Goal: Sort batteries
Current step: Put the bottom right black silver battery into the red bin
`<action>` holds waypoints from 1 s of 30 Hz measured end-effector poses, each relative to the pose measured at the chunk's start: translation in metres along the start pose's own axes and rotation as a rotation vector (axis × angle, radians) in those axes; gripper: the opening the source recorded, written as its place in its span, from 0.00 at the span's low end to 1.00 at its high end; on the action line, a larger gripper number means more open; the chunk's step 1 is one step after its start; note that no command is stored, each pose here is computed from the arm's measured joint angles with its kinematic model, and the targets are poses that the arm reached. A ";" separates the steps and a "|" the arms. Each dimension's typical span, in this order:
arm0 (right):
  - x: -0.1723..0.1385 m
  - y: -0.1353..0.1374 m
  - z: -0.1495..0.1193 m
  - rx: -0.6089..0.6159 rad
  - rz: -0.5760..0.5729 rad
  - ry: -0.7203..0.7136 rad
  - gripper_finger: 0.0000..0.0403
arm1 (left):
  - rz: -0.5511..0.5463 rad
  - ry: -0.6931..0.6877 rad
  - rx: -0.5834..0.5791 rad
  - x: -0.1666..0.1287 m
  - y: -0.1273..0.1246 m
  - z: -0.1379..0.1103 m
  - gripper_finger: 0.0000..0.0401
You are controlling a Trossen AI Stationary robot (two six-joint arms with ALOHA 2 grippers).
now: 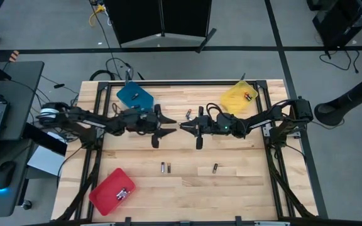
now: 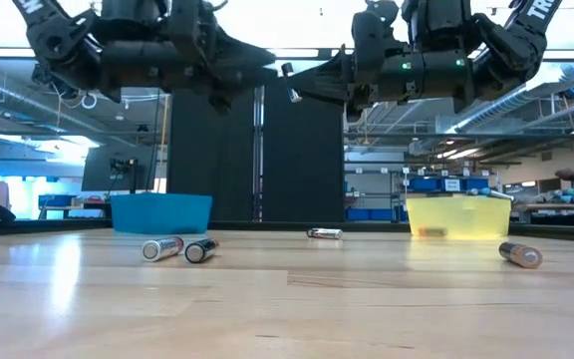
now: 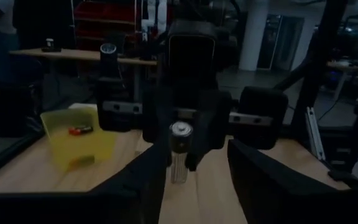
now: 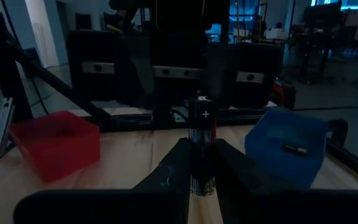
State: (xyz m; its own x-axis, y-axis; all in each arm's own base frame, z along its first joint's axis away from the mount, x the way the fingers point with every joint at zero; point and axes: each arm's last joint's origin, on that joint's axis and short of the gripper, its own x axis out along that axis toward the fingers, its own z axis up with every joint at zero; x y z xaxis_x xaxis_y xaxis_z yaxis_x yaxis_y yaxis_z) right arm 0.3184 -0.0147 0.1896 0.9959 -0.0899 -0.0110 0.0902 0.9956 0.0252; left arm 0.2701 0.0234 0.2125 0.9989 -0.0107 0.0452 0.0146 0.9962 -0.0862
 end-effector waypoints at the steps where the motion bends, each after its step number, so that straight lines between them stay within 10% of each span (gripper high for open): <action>1: 0.000 0.000 0.000 0.000 0.001 0.000 0.14 | -0.003 0.004 0.003 0.003 0.000 -0.001 0.45; 15: 0.000 0.005 0.000 -0.013 0.025 0.001 0.14 | -0.062 -0.026 0.016 0.025 0.001 -0.002 0.44; 30: 0.000 0.006 0.001 -0.014 0.037 -0.011 0.14 | -0.059 -0.014 0.046 0.025 0.002 -0.003 0.13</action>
State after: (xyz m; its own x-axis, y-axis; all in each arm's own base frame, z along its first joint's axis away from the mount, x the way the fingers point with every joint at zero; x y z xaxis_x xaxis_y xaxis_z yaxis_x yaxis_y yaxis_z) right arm 0.3186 -0.0086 0.1906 0.9986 -0.0536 0.0006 0.0536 0.9985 0.0118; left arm 0.2953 0.0244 0.2101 0.9957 -0.0688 0.0626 0.0712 0.9968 -0.0376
